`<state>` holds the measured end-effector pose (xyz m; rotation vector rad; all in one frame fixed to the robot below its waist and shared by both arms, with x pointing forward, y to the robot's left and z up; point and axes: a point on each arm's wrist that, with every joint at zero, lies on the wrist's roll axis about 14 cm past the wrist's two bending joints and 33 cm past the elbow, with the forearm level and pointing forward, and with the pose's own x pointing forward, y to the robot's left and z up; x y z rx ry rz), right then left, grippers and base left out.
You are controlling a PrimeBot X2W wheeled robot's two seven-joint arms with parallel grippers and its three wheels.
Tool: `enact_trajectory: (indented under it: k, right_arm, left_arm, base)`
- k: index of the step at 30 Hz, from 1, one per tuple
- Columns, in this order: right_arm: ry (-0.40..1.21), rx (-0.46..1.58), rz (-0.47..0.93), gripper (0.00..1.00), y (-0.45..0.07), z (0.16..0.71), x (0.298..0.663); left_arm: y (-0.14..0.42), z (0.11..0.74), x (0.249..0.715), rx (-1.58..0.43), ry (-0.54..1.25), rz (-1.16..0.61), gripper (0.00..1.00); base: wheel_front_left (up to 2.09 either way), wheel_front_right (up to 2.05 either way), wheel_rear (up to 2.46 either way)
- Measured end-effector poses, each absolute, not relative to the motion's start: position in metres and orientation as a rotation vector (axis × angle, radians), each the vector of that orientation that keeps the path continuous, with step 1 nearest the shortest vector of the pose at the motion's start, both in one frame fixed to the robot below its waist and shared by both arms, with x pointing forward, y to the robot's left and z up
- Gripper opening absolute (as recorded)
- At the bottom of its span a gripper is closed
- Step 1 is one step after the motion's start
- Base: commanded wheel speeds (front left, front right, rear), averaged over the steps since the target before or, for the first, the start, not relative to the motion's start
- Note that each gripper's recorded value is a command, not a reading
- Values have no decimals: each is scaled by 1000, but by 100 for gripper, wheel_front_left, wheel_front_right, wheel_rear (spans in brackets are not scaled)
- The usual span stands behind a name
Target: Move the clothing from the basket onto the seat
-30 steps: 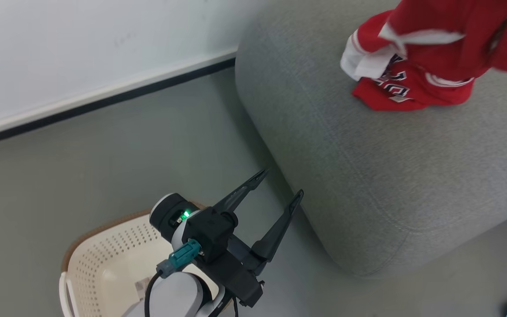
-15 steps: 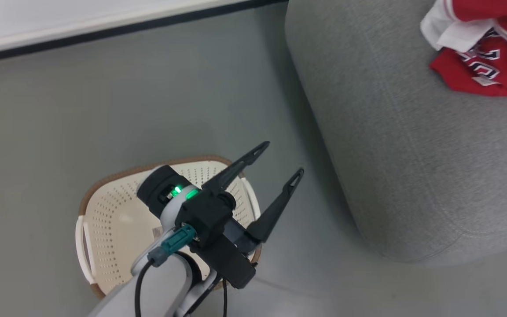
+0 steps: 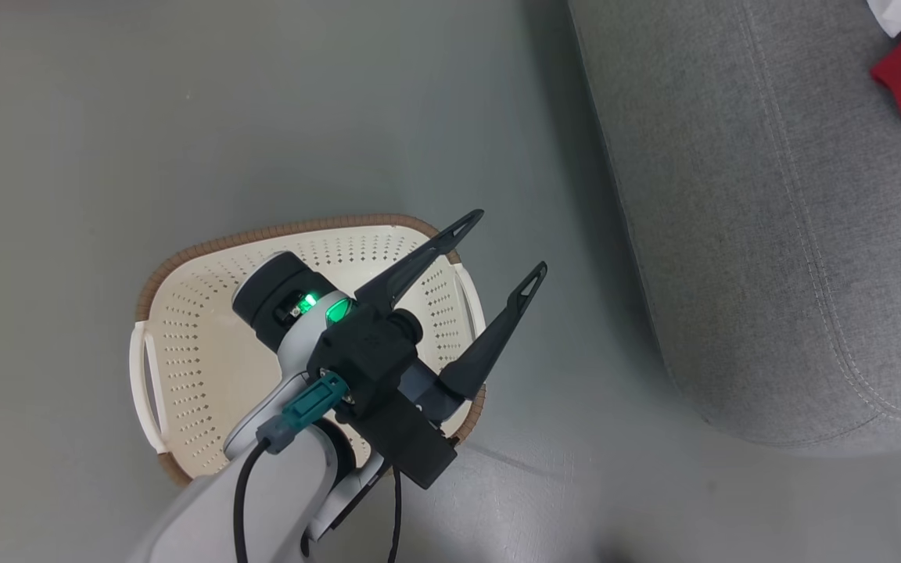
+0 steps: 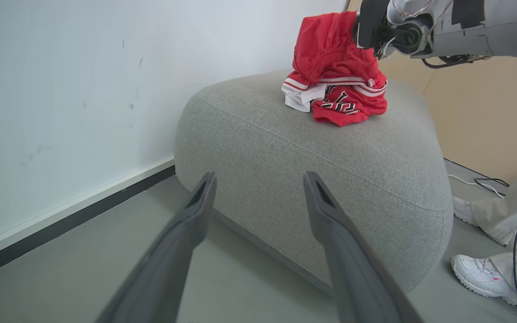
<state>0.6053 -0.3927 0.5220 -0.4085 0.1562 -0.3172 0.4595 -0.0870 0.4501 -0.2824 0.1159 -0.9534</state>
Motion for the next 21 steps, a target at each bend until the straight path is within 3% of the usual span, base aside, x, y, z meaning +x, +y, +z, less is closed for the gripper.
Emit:
enact_trajectory:
  k: [4,5,6,8,10,11,21]
  right_arm:
    - [214,-406,-286,7,-383,493,603]
    - [218,-405,-282,16,-381,491,603]
    - [221,-404,-278,31,-381,490,602]
    - [233,-405,-277,48,-382,486,598]
    - [250,-403,-271,91,-382,481,592]
    - [259,-401,-265,100,-381,477,589]
    - [315,-377,-191,100,-362,461,558]
  left_arm:
    - [-87,445,463,-279,127,-956,100]
    - [-89,444,462,-281,128,-960,100]
    - [-90,444,462,-283,128,-964,100]
    - [-92,444,461,-284,129,-974,100]
    - [-95,444,460,-283,130,-981,100]
    - [-95,444,460,-281,130,-983,100]
    - [-107,455,457,-274,99,-1017,100]
  base:
    - [0,0,0]
    - [0,0,0]
    - [0,0,0]
    - [0,0,0]
    - [0,0,0]
    - [0,0,0]
    - [0,0,0]
